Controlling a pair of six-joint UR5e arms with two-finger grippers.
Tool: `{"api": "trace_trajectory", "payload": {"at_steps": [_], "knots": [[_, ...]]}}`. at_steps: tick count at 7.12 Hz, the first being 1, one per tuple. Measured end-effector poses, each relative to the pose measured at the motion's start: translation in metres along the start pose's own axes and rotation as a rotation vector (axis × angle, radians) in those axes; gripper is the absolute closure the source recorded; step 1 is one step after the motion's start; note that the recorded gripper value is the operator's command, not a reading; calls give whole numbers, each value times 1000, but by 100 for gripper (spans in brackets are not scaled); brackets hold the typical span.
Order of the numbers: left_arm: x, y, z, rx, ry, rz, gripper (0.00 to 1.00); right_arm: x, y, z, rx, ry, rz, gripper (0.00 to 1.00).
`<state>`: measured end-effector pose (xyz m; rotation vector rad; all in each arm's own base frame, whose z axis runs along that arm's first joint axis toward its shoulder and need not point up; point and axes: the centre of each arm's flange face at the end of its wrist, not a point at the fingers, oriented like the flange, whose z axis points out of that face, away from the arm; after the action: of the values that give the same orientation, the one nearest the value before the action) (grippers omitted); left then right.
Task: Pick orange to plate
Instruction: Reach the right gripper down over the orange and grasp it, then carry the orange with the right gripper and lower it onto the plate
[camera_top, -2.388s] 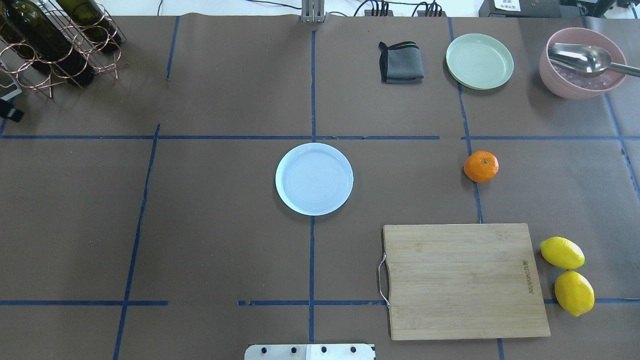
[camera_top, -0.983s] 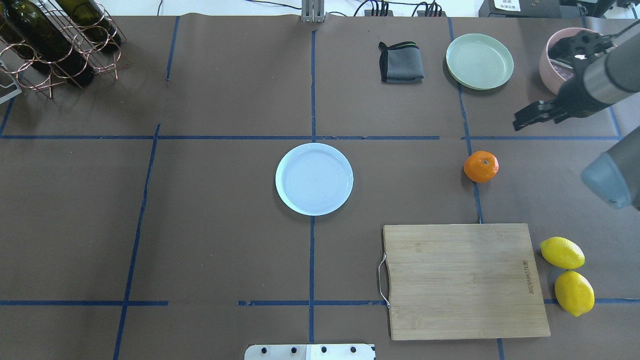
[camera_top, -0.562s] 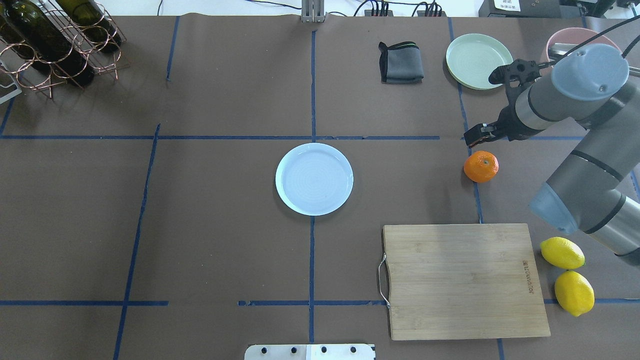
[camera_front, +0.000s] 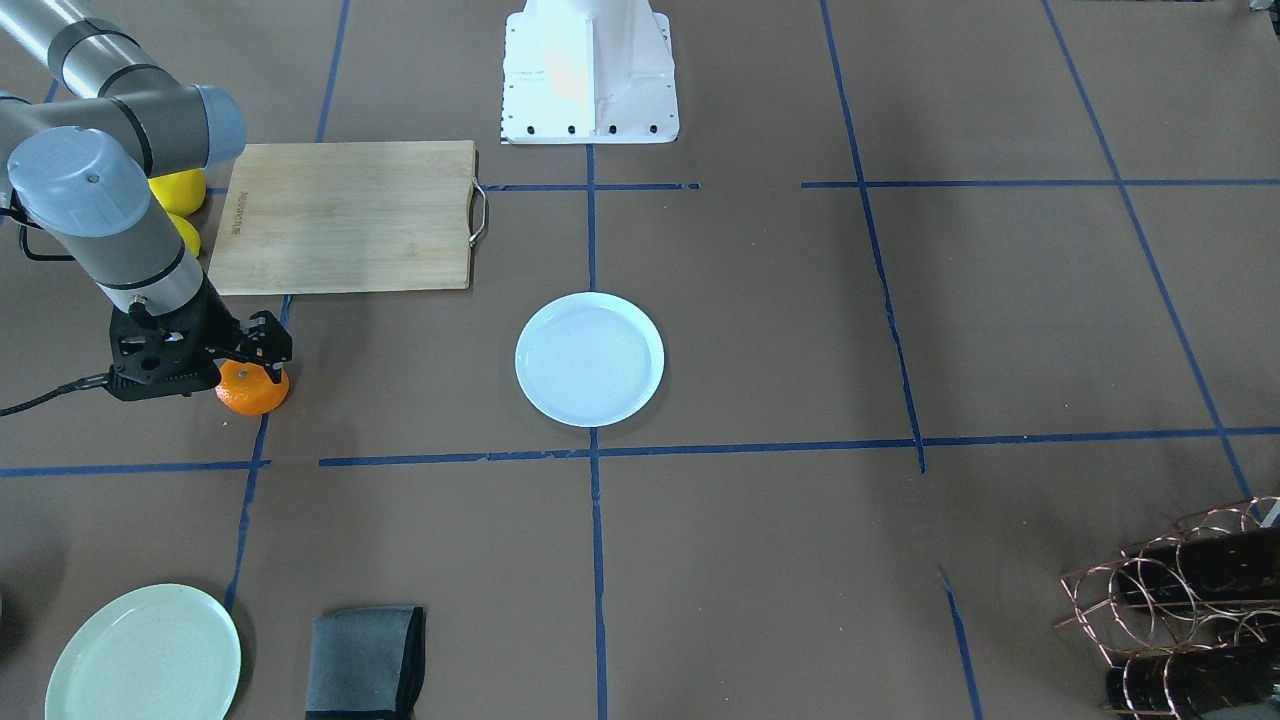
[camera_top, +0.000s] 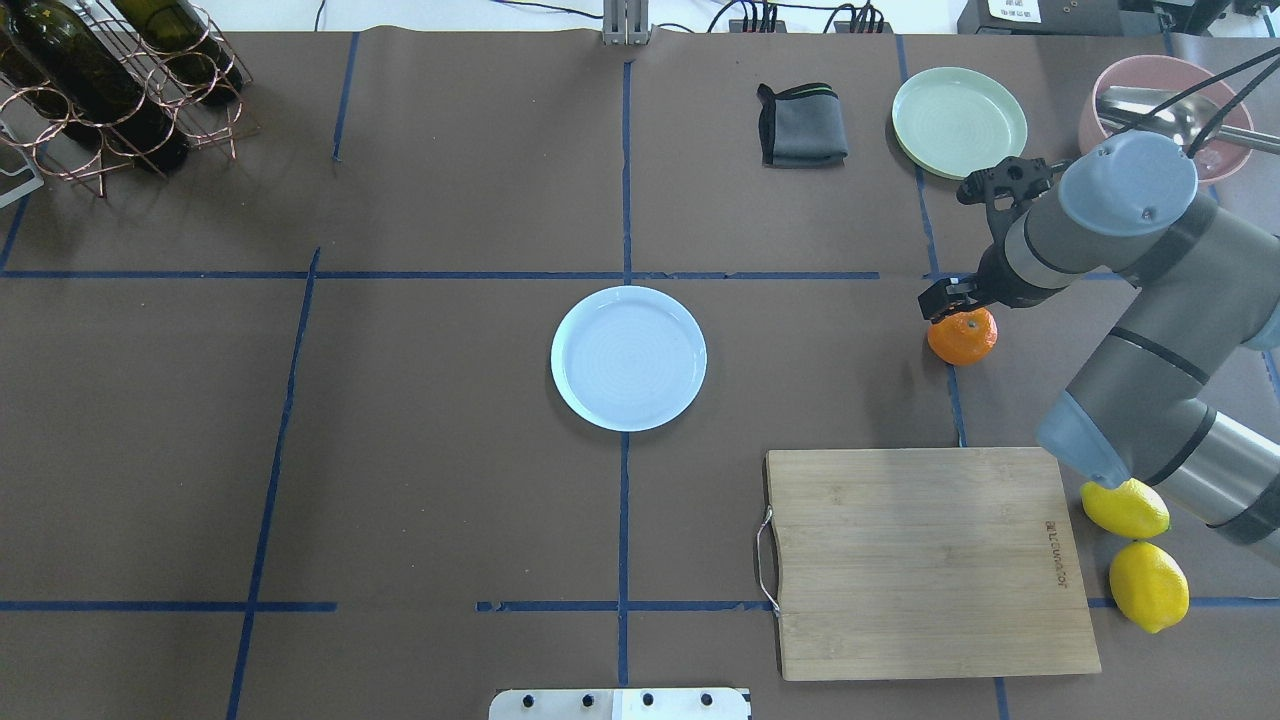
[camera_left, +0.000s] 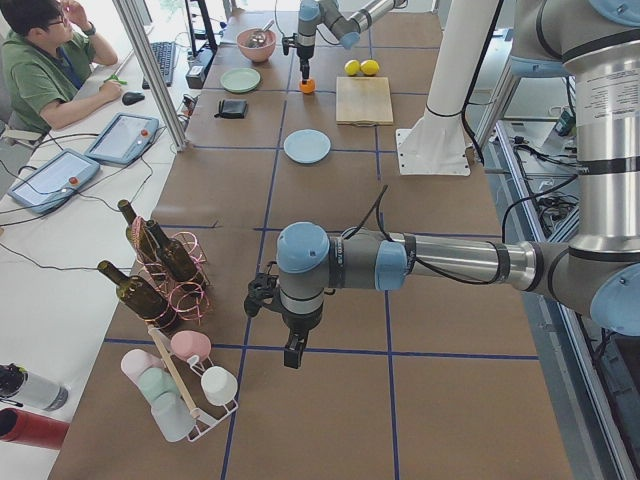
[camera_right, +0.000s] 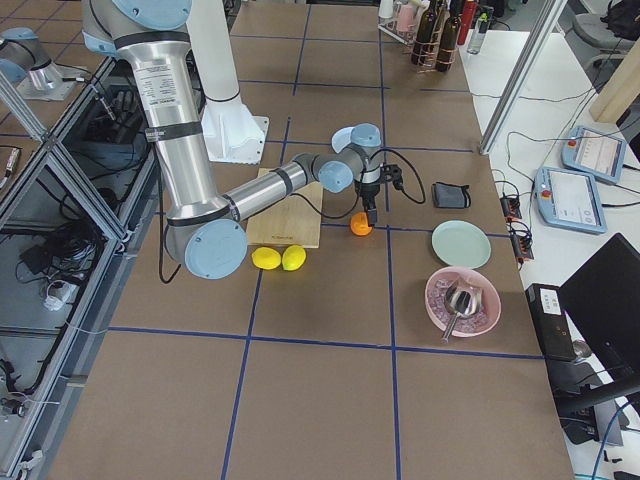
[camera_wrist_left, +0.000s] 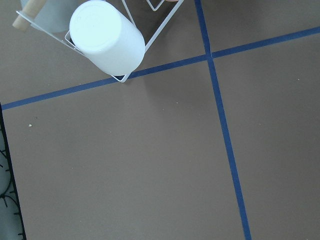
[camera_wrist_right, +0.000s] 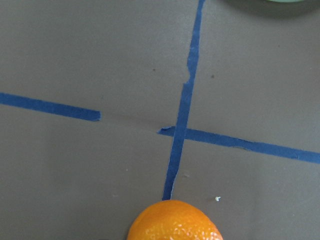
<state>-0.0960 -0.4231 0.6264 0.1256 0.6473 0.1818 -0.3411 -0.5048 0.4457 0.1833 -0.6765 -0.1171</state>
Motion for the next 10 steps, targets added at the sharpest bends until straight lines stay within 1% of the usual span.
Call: {"api": "trace_trajectory", "payload": {"at_steps": [2,4,5,6,7,8,10], "knots": [[1,-1,-1,3,0,2,0,-3,6,13,-21,11,-6,0],[1,-3,-2,5,-1,4,0,-8,11,25,-27,31,-19,0],[1,-4,-3,6,-1,5,0,-9,13,29,-32,38,-23,13],[2,-4,-3,7,-1,6,0,-10,15,33,-36,42,-25,57],[2,-5,-3,8,-1,6,0,-12,16,34,-37,43,-29,78],[2,-5,-4,9,-1,7,0,-19,12,31,-30,35,-33,78],[2,-5,-4,8,-2,7,0,-66,-14,5,8,-10,-20,76]]}}
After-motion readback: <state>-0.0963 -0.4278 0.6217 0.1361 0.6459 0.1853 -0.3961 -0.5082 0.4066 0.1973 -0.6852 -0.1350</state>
